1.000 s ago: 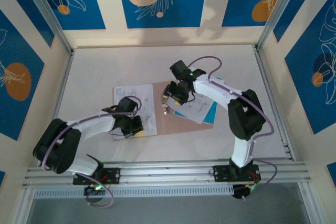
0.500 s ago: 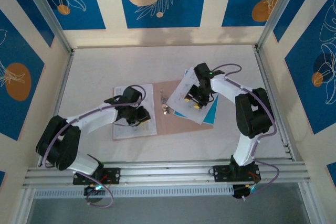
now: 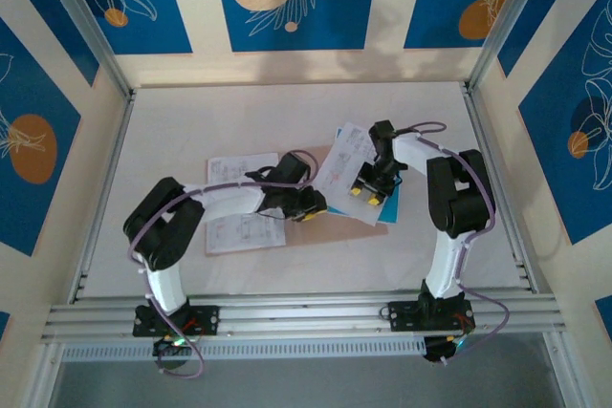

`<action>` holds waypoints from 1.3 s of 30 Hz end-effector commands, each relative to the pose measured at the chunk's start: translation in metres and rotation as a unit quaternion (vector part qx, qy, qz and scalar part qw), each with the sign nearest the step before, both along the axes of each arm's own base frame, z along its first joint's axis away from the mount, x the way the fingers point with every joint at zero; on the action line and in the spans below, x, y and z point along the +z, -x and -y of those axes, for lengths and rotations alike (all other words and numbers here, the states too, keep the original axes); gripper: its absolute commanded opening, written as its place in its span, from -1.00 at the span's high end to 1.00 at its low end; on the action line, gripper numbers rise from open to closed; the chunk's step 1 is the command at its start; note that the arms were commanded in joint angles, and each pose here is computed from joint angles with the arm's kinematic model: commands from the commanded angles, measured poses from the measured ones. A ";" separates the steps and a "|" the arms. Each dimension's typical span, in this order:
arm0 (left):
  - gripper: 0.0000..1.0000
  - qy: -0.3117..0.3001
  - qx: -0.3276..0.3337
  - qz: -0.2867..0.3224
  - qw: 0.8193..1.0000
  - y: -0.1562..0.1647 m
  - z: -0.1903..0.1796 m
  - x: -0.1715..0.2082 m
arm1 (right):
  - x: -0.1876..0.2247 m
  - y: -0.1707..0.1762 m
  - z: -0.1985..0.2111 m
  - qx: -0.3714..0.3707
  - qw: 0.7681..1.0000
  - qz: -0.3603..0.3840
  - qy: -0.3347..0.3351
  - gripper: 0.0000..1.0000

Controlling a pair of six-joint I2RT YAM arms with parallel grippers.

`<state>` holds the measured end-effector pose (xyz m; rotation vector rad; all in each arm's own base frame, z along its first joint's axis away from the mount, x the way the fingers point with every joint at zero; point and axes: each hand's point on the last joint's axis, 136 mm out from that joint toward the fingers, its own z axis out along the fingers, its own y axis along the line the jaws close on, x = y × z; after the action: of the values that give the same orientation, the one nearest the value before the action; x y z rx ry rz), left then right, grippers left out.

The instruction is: Put the files into the folder

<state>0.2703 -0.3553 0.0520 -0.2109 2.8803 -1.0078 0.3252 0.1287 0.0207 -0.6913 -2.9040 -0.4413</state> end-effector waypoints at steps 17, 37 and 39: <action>0.59 -0.014 0.016 0.015 1.000 -0.015 0.032 -0.022 | -0.005 0.009 -0.005 0.005 0.999 -0.033 -0.036 0.11; 1.00 -0.045 0.029 0.029 0.998 -0.008 0.006 -0.020 | 0.006 0.012 0.016 0.028 0.999 -0.020 0.000 0.11; 1.00 -0.047 0.031 0.030 0.998 -0.008 0.004 -0.019 | 0.006 0.013 0.019 0.034 0.999 -0.019 0.007 0.11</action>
<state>0.2817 -0.3659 0.0268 -0.2770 2.8486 -0.8875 0.3176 0.1221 0.0213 -0.6278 -2.8678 -0.4720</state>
